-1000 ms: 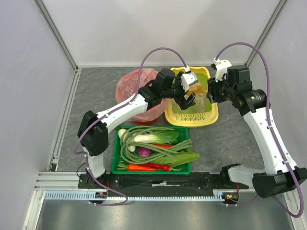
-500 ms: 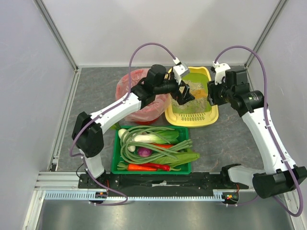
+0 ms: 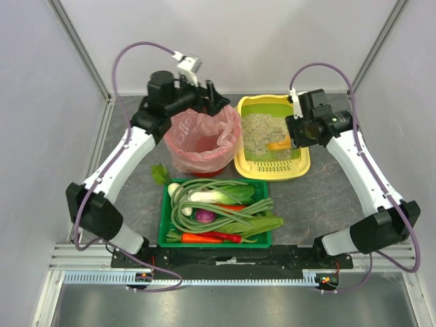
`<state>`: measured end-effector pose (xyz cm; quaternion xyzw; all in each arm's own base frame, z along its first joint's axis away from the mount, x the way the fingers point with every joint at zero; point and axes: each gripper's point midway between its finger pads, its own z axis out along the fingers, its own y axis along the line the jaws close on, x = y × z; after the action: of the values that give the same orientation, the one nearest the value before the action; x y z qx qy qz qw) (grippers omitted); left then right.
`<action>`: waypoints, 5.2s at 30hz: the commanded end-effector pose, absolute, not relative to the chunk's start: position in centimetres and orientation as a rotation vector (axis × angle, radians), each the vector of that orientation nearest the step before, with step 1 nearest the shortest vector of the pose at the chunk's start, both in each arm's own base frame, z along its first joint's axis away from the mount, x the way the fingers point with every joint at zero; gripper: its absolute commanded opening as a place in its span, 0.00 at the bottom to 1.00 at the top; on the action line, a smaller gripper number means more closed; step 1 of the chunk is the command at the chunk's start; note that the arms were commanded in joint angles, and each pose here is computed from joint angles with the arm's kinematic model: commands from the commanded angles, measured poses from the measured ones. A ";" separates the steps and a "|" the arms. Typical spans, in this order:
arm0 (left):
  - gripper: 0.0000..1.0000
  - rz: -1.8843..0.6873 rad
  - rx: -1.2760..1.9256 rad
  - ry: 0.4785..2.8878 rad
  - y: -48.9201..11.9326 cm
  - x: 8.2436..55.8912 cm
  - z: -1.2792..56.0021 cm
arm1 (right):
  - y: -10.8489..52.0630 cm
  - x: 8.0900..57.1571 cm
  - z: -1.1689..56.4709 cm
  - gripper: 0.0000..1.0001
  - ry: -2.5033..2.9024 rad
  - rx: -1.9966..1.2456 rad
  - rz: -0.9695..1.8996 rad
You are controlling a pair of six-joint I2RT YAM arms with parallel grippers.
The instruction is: Clean the litter box
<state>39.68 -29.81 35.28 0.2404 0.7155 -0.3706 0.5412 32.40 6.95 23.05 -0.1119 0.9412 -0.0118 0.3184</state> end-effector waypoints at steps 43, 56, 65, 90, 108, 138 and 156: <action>0.97 -0.661 0.131 1.902 -15.1 39.4 32.0 | 10.8 33.4 12.0 0.00 2.367 -0.237 -0.303; 0.97 -0.663 0.114 1.895 -15.0 39.5 32.5 | 11.3 36.0 11.3 0.00 2.251 -0.197 -0.302; 0.96 -0.672 0.108 1.910 -15.1 39.3 31.9 | 11.6 36.1 15.1 0.00 2.196 -0.154 -0.249; 0.96 -0.698 0.113 1.965 -15.5 39.0 29.4 | 13.4 37.0 17.0 0.00 2.411 -0.365 -0.210; 0.96 -0.650 0.127 1.958 -14.8 39.8 29.9 | 13.6 39.8 11.9 0.00 2.413 -0.364 -0.295; 0.95 -0.708 0.097 1.958 -15.7 41.3 30.0 | 11.1 37.9 17.9 0.00 2.186 -0.224 -0.248; 0.95 -0.708 0.128 1.948 -15.6 40.1 29.8 | 9.3 35.6 21.2 0.00 2.069 -0.151 -0.249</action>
<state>40.65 -15.49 27.17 0.0442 0.8319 -0.2769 0.4789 35.32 9.98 16.39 -0.1021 0.8885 -0.1059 0.4346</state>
